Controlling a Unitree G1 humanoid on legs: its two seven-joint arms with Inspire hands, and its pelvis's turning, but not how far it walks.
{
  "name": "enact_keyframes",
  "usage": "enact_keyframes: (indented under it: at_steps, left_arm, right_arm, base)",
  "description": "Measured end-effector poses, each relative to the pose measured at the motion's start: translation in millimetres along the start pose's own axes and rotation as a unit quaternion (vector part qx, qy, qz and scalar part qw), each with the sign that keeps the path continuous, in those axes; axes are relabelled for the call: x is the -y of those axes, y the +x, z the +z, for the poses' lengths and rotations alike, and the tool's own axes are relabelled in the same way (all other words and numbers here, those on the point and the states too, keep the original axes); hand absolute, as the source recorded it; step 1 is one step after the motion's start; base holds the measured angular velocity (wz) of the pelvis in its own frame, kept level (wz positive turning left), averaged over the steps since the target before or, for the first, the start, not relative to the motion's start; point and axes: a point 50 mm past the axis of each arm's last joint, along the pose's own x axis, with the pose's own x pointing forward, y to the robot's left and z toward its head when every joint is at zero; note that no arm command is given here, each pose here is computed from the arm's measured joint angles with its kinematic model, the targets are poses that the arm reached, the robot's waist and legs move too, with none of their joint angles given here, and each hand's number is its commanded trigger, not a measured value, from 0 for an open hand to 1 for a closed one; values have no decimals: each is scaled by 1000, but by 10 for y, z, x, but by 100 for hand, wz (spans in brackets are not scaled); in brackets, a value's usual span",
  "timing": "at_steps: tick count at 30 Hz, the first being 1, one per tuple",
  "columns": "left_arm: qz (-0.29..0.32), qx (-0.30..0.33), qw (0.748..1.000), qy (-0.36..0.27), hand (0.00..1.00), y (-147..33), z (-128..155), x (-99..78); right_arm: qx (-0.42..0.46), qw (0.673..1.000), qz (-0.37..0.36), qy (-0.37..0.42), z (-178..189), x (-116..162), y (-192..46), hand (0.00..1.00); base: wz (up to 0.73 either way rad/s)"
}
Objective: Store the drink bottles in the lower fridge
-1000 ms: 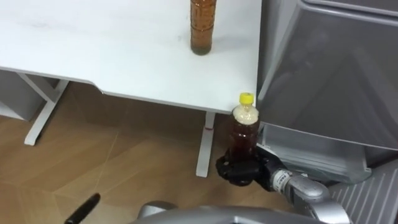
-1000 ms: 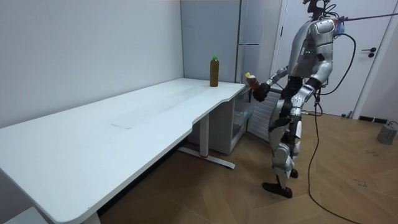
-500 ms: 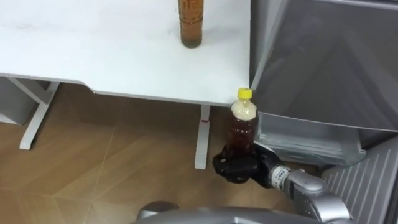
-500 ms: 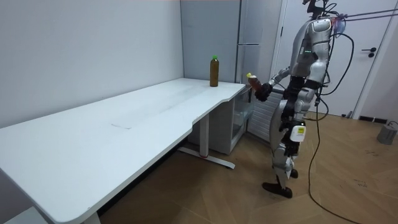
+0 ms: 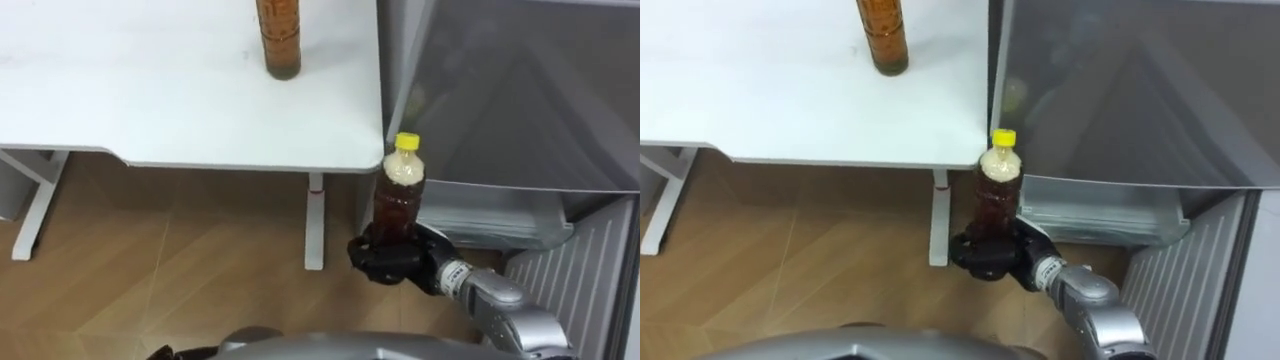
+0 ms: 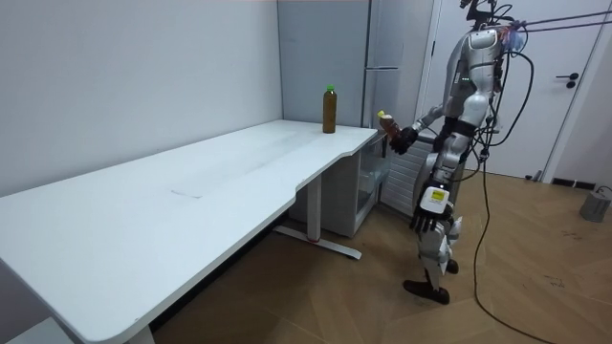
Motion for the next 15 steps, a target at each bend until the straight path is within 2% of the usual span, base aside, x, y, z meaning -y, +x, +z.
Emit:
enact_keyframes:
  at_steps: [5, 11, 15]
  left_arm:
    - [6, 2, 999, 32, 0, -3, -10, -19]
    - [20, 7, 999, 36, 0, -9, -41, -27]
    - [30, 9, 997, 68, 0, -11, -49, -17]
  right_arm:
    - [-1, 999, -36, 13, -26, 59, -12, 100]
    - [-7, 993, -83, 82, -140, 139, -21, 100]
    - [8, 986, -93, 135, -132, 152, -26, 100]
  base:
    - [0]
    - [0]
    - [0]
